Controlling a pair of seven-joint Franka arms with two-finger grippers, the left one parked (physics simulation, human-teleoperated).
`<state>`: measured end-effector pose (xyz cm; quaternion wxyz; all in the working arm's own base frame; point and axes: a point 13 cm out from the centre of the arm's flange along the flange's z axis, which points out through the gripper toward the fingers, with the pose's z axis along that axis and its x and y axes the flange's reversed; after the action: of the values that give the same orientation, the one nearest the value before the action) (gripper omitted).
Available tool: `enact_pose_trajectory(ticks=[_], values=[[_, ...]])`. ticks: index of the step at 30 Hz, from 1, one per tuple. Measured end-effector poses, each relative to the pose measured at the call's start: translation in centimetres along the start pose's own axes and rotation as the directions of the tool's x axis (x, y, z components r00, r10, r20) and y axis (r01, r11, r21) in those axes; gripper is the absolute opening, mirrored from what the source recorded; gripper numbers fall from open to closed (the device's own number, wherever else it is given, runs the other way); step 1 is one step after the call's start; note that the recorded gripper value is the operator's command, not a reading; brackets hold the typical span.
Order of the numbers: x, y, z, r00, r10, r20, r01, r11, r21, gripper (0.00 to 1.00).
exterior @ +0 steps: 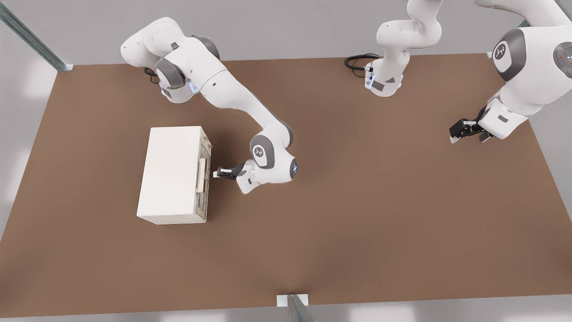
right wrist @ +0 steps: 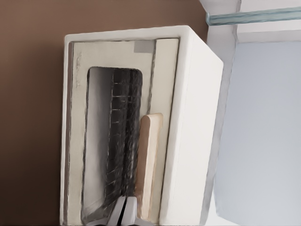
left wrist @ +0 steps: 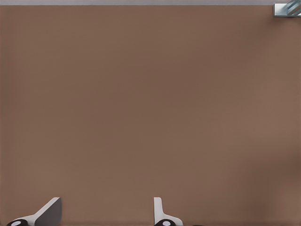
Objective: Keep left arm still and open the oven door with right arm
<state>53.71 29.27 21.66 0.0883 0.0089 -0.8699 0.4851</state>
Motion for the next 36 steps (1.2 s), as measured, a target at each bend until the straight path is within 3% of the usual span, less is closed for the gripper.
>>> enact_pose_trajectory(ticks=[5,18,36], values=[[-0.9,-2.2,-0.7,0.999,0.024,-0.031,-0.027,0.993,-0.116,0.0],[-3.2,-5.0,4.2,0.998,-0.02,-0.058,0.022,0.999,0.035,0.0],[-3.6,-3.0,4.5,0.997,-0.072,-0.037,0.073,0.997,0.032,0.0]])
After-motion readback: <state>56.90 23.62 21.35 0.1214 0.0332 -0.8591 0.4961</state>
